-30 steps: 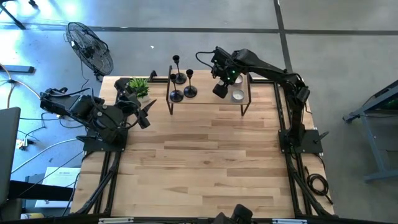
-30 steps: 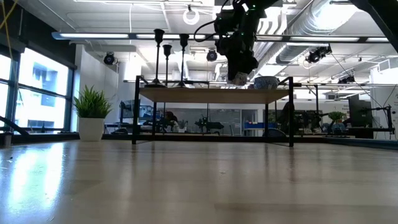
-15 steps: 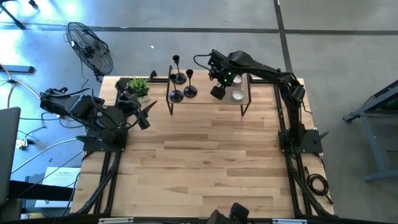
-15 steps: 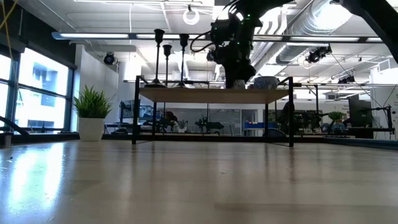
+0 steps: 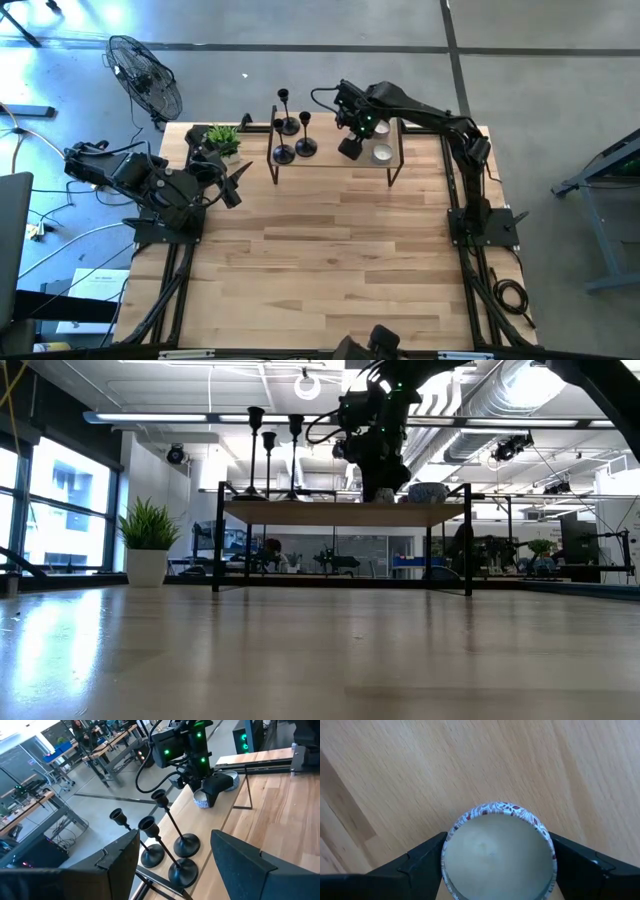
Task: Pick & Place candle stick holders
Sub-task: Put the red patterned scented candle on the shelf, then return to Home Position
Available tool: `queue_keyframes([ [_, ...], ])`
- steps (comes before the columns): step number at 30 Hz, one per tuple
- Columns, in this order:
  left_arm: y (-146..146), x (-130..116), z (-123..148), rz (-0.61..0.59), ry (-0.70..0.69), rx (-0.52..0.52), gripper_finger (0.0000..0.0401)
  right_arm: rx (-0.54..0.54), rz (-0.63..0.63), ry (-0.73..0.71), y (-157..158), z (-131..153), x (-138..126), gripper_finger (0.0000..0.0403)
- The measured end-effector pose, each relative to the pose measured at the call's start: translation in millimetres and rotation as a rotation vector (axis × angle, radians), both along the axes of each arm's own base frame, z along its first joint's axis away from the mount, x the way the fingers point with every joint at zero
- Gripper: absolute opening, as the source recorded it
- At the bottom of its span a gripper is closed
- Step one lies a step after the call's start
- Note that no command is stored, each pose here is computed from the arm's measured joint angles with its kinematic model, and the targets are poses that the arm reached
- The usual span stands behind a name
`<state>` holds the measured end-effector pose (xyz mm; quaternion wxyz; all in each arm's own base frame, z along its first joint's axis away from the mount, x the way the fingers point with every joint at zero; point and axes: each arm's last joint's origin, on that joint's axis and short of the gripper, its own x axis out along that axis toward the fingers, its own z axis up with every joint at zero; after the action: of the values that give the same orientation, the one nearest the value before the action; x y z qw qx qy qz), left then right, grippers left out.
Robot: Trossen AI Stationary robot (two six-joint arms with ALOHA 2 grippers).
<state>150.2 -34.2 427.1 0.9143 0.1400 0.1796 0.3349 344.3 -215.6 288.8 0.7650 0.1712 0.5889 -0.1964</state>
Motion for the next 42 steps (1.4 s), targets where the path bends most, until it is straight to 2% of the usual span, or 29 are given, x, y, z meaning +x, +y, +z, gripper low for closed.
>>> queue_keyframes([
  [8, 0.0, 0.0, 0.0, 0.0, 0.003, 0.004, 0.0239, 0.018, 0.016, -0.043, -1.1, -0.3, 2.8, 0.0312],
  [14, 0.0, 0.0, 0.0, -0.004, 0.015, 0.017, 0.0239, 0.028, 0.022, -0.041, -1.1, -2.1, 3.3, 0.0343],
  [19, 0.0, 0.0, 0.0, -0.006, 0.015, 0.015, 0.0239, 0.081, 0.063, -0.081, -2.2, -1.4, 2.4, 0.0368],
  [27, 0.0, 0.0, 0.0, -0.006, 0.013, 0.013, 0.0239, -0.091, -0.055, 0.04, -6.9, -1.5, -1.6, 0.0372],
  [42, 0.0, 0.0, 0.1, -0.007, 0.012, 0.011, 0.0239, -0.152, -0.025, -0.063, 0.3, 29.2, -10.2, 0.0374],
])
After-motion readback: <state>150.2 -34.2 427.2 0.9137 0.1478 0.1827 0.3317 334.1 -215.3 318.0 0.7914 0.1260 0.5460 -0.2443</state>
